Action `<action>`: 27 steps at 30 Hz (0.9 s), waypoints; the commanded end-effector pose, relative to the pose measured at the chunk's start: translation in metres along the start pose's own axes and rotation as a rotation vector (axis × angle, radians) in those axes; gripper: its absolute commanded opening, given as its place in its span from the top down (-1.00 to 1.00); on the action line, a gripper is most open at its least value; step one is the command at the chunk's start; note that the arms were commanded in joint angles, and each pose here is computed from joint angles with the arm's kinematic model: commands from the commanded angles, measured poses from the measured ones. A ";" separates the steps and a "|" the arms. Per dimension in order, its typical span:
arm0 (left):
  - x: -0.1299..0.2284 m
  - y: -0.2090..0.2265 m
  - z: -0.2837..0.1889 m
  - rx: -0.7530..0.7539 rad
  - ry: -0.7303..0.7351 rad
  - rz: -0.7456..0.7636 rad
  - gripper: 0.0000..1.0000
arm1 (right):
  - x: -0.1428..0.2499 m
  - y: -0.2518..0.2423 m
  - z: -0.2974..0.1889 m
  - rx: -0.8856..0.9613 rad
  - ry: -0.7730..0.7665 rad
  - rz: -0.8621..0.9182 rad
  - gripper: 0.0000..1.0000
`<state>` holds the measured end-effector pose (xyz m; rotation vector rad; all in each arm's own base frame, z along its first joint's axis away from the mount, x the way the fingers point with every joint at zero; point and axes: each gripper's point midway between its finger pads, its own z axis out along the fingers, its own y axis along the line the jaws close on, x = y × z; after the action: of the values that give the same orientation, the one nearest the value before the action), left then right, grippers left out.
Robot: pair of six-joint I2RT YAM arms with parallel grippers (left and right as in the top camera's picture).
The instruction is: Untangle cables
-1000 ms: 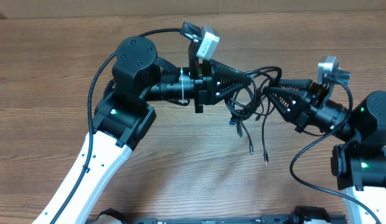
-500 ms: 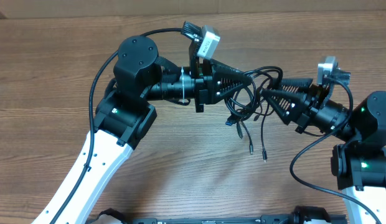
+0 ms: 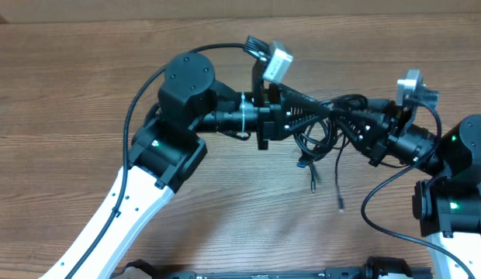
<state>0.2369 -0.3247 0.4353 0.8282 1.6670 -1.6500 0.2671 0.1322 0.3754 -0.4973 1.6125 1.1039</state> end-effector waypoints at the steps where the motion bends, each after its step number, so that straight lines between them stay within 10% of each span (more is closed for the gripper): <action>1: -0.008 -0.002 0.001 -0.009 -0.023 0.007 0.91 | -0.003 0.006 -0.001 -0.016 -0.002 -0.022 0.85; 27: -0.019 0.013 -0.013 -0.059 -0.057 0.004 0.92 | 0.032 -0.056 -0.011 0.318 0.052 0.178 0.93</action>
<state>0.2620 -0.3243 0.4138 0.7396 1.7579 -1.6227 0.2781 0.1194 0.3324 -0.2784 1.8280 1.0606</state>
